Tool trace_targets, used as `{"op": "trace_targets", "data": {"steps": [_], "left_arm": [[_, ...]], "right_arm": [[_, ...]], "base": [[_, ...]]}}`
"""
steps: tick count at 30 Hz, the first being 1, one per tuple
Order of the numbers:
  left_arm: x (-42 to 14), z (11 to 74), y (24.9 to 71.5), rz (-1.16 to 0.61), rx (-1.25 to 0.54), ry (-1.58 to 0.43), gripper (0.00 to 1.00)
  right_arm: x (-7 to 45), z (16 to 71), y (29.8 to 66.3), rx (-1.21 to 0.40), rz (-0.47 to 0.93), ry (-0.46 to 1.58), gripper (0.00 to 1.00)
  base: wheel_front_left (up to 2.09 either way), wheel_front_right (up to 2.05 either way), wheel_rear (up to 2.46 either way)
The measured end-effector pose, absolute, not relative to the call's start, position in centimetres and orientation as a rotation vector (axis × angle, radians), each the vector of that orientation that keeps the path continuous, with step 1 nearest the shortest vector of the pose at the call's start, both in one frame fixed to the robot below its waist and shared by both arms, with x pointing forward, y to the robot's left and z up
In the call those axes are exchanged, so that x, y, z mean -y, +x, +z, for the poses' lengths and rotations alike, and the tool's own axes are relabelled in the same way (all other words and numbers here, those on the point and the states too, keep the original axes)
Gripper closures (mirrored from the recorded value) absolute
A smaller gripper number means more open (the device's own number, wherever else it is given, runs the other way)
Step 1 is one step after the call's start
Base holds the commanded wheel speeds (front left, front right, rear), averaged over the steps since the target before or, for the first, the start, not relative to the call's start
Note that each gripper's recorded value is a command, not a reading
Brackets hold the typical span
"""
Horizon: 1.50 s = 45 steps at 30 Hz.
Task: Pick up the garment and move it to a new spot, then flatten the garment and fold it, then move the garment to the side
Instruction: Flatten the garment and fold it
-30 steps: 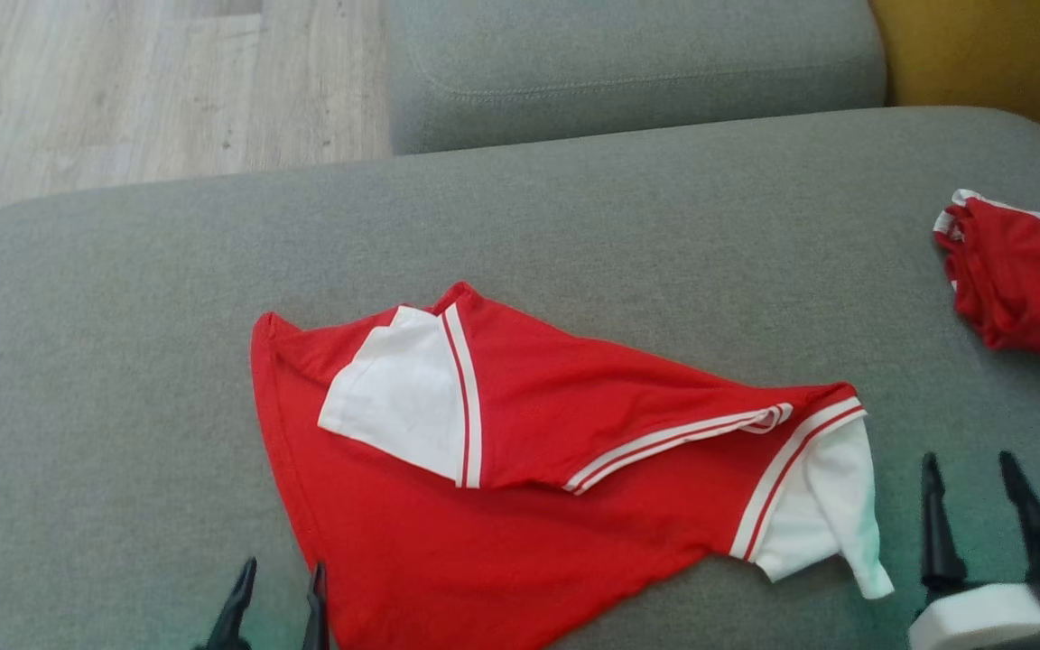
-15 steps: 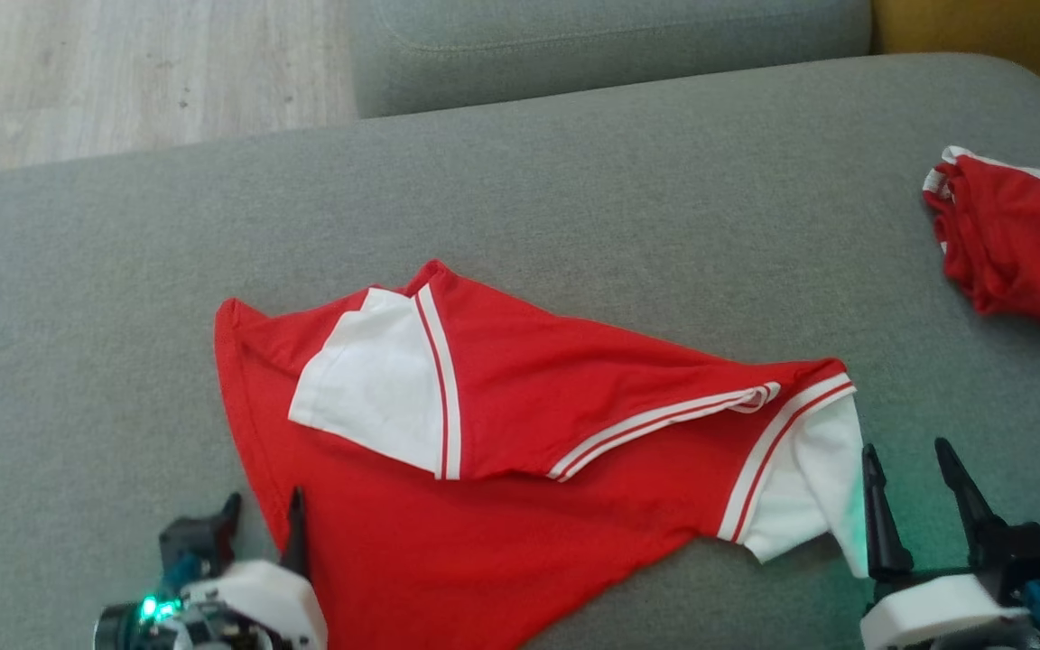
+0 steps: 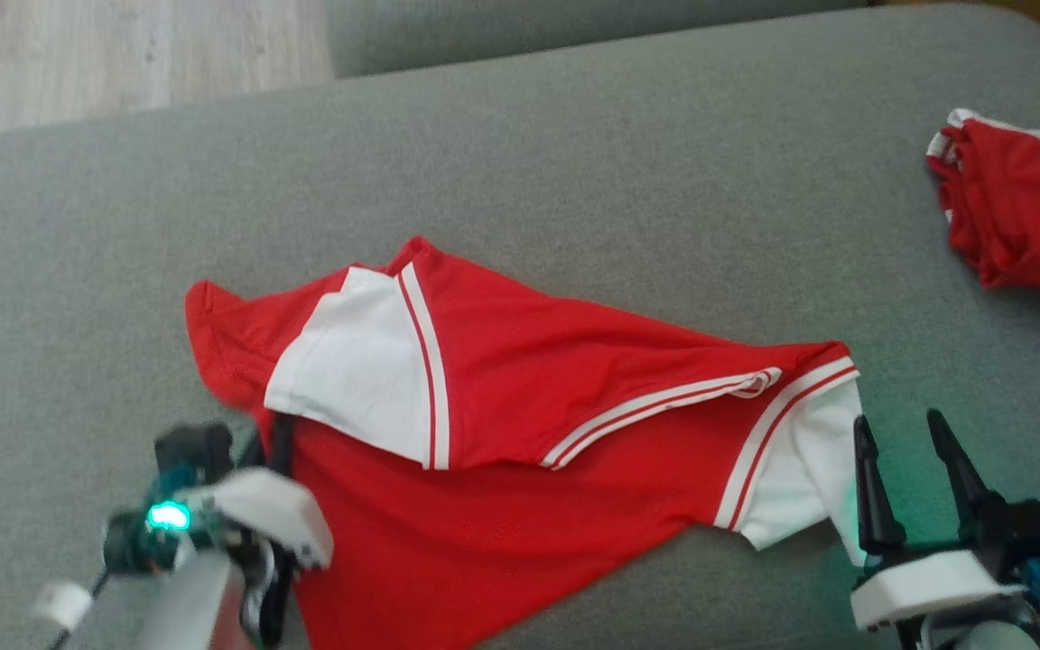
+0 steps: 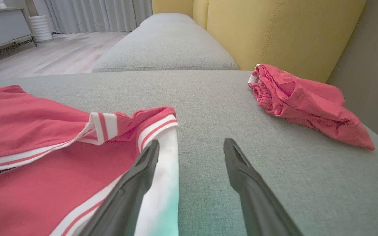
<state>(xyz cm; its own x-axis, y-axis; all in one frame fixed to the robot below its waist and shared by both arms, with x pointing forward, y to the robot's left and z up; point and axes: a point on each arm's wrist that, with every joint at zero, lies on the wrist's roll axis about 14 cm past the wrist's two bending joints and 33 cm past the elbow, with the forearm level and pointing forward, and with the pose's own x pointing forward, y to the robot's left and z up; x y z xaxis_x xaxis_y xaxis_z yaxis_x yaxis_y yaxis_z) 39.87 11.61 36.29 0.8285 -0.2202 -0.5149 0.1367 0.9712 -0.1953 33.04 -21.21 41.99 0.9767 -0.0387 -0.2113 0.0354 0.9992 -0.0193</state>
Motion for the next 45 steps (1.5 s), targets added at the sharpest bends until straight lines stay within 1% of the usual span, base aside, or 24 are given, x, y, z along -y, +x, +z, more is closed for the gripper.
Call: {"op": "trace_targets", "data": {"steps": [4, 9, 12, 15, 16, 17, 18, 23, 28, 31, 36, 41, 45], "left_arm": [[-12.5, 37.7, 43.4, -0.163, -0.494, -0.098, 1.0], [-14.3, 40.7, 49.4, -0.126, -0.392, -0.008, 1.0], [-15.1, 41.2, 51.0, -0.109, -0.389, 0.039, 1.0], [-15.7, 41.0, 51.3, -0.095, -0.419, 0.053, 1.0], [-15.7, 40.8, 51.0, -0.093, -0.435, 0.051, 0.7], [-15.8, 40.5, 50.6, -0.097, -0.453, 0.05, 0.57], [-15.8, 40.5, 50.3, -0.101, -0.461, 0.047, 0.01], [-16.4, 41.3, 49.4, -0.093, -0.443, 0.04, 0.0], [-17.1, 44.3, 48.1, -0.073, -0.292, 0.002, 0.0], [-18.1, 46.2, 46.6, -0.031, -0.197, -0.025, 0.0], [-19.3, 46.0, 41.8, 0.018, -0.149, -0.039, 0.0], [-19.9, 42.9, 35.3, 0.067, -0.21, -0.047, 0.0], [-20.2, 42.2, 32.1, 0.096, -0.212, -0.022, 0.0]], "right_arm": [[20.7, 41.9, 34.3, -0.211, -0.02, -0.015, 0.0], [20.6, 41.8, 35.5, -0.21, -0.017, -0.01, 0.0], [20.9, 41.6, 35.5, -0.215, -0.026, -0.012, 0.0], [21.1, 41.8, 35.3, -0.21, -0.033, -0.012, 0.0], [21.2, 41.9, 35.3, -0.208, -0.036, -0.012, 0.0], [21.4, 42.0, 35.2, -0.205, -0.04, -0.011, 0.0], [21.5, 42.1, 35.1, -0.203, -0.043, -0.011, 0.0], [21.4, 42.7, 34.9, -0.181, -0.043, 0.001, 0.0], [20.9, 43.4, 34.0, -0.16, -0.031, 0.011, 0.0], [20.8, 43.8, 33.4, -0.147, -0.028, 0.014, 0.0], [21.0, 44.4, 32.5, -0.125, -0.035, 0.021, 0.0], [21.0, 44.4, 32.0, -0.121, -0.034, 0.02, 0.0], [20.6, 44.4, 32.3, -0.124, -0.016, 0.006, 0.0]], "base": [[0.0, 0.0, 0.0], [0.0, 0.0, 0.0], [0.0, 0.0, 0.0], [0.0, 0.0, 0.0], [0.0, 0.0, 0.0], [0.0, 0.0, 0.0], [0.0, 0.0, 0.0], [0.0, 0.0, 0.0], [0.0, 0.0, 0.0], [0.0, 0.0, 0.0], [0.0, 0.0, 0.0], [0.0, 0.0, 0.0], [0.0, 0.0, 0.0]]}}
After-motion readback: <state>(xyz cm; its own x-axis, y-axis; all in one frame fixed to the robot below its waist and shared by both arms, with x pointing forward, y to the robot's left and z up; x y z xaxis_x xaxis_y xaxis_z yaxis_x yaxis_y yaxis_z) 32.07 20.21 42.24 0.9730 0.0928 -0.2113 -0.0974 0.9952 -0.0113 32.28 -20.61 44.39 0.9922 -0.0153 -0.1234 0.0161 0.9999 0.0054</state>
